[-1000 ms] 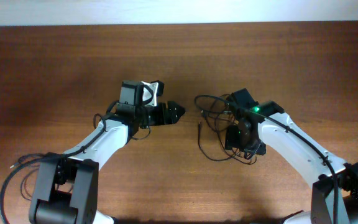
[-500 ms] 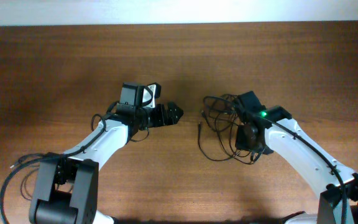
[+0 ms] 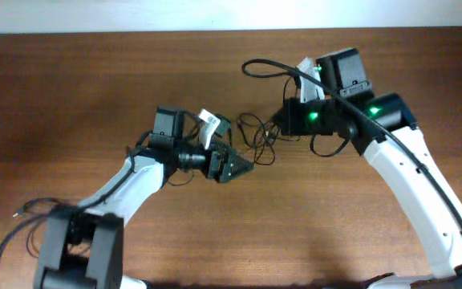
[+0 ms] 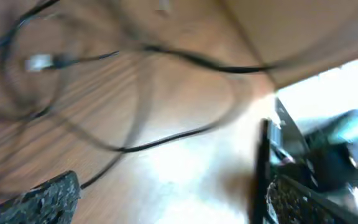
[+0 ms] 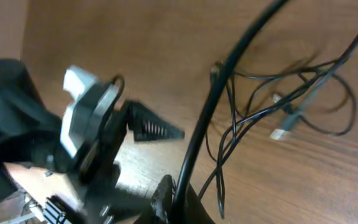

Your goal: Untangle cables

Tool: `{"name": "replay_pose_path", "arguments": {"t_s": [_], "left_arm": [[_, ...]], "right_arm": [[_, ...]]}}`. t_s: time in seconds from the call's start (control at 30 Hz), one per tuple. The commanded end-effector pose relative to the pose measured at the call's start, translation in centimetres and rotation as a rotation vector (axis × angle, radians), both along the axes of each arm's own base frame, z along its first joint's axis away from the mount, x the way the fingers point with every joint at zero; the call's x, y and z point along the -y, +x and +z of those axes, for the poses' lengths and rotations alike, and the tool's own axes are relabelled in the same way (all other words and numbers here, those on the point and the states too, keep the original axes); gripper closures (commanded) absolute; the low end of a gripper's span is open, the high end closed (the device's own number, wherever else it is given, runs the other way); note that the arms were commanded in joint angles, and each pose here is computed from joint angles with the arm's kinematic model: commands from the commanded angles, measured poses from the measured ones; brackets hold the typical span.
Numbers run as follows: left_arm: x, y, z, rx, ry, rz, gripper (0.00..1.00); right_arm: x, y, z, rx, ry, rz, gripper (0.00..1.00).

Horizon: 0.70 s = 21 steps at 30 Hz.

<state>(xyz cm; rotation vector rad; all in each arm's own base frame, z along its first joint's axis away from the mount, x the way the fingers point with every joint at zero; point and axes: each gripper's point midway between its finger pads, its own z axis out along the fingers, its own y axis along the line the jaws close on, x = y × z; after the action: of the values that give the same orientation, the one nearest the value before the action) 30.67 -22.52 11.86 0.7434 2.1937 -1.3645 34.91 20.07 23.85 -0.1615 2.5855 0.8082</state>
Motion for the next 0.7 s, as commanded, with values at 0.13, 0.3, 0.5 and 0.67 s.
{"name": "replay_pose_path", "arguments": {"t_s": [0.13,0.3,0.5,0.67], "left_arm": [[-0.2,-4.3,11.9,0.594,0.196,0.051,0.04],[4.1,-0.1,8.4,0.613,0.39,0.297,0.24],[6.7,3.3,3.8,0.57,0.376,0.327,0.75],[5.8,4.1,4.2,0.489,0.343,0.424,1.0]], "right_arm": [[0.2,-0.4,0.4,-0.029,0.014,-0.018,0.96],[-1.1,-1.2,1.1,-0.054,0.089,0.038,0.96],[-1.0,-1.1,1.3,-0.047,0.091,0.036,0.96],[7.0,2.2,1.0,-0.052,0.081,-0.177,0.89]]}}
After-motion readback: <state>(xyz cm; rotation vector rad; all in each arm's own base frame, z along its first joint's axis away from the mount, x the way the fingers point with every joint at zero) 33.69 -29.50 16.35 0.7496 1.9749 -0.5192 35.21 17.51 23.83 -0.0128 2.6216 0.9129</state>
